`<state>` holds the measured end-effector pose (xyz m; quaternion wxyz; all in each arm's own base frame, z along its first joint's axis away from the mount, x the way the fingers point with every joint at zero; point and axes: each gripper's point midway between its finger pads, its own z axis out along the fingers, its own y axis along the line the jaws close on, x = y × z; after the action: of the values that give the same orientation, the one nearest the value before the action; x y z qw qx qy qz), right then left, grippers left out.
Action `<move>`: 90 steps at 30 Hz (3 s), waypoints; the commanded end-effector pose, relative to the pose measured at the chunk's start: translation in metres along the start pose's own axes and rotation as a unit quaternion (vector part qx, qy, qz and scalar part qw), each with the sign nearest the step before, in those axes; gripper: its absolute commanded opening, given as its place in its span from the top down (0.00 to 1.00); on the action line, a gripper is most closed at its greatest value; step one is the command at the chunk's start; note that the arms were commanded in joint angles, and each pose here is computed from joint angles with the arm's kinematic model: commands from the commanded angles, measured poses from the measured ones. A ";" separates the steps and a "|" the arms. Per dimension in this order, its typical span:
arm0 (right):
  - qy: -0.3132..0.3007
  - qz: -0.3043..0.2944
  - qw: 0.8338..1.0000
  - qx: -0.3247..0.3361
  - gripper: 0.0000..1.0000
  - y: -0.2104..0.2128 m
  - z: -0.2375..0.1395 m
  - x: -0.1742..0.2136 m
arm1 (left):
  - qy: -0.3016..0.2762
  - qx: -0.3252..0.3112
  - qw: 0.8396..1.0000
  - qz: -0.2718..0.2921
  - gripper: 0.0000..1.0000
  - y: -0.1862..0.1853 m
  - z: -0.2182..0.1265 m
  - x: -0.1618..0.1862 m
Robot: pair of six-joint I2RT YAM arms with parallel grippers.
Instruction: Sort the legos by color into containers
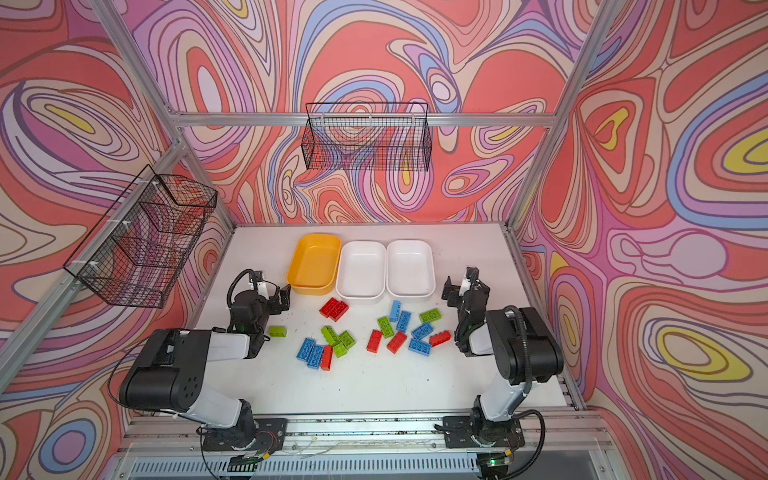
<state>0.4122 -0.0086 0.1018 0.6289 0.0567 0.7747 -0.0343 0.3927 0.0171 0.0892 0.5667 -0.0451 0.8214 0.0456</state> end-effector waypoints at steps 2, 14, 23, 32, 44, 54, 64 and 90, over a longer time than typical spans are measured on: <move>-0.012 0.002 1.000 0.002 0.02 0.000 0.002 -0.006 | -0.001 0.002 1.000 0.002 0.00 -0.001 0.000 0.000; -0.010 0.001 1.000 0.000 0.02 0.001 0.002 -0.005 | 0.000 0.003 1.000 0.003 0.00 -0.001 0.001 0.000; -0.010 0.002 1.000 0.002 0.02 0.000 0.002 -0.005 | 0.000 0.003 1.000 0.003 0.00 -0.001 0.001 0.000; -0.016 0.009 1.000 0.020 0.02 -0.006 0.000 -0.010 | -0.003 0.003 1.000 0.004 0.00 -0.001 -0.001 -0.001; 0.099 0.065 0.988 0.102 0.02 -0.025 -0.008 -0.042 | -0.023 -0.026 0.999 0.041 0.00 -0.012 -0.031 -0.050; 0.240 0.042 0.967 0.073 0.09 0.006 -0.051 -0.013 | -0.049 0.125 0.988 0.071 0.00 -0.129 -0.098 -0.071; 0.344 -0.010 0.939 -0.032 0.11 0.074 -0.073 0.041 | -0.005 0.287 0.957 0.041 0.00 -0.200 -0.185 -0.037; 0.428 -0.040 0.897 -0.105 0.13 0.120 -0.075 0.084 | 0.035 0.295 0.952 0.068 0.00 -0.198 -0.187 0.011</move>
<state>0.3421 0.1155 0.0419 0.2547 -0.0155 0.9657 0.0483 0.2396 -0.2028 0.1394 0.5156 0.1736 0.8225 -0.1660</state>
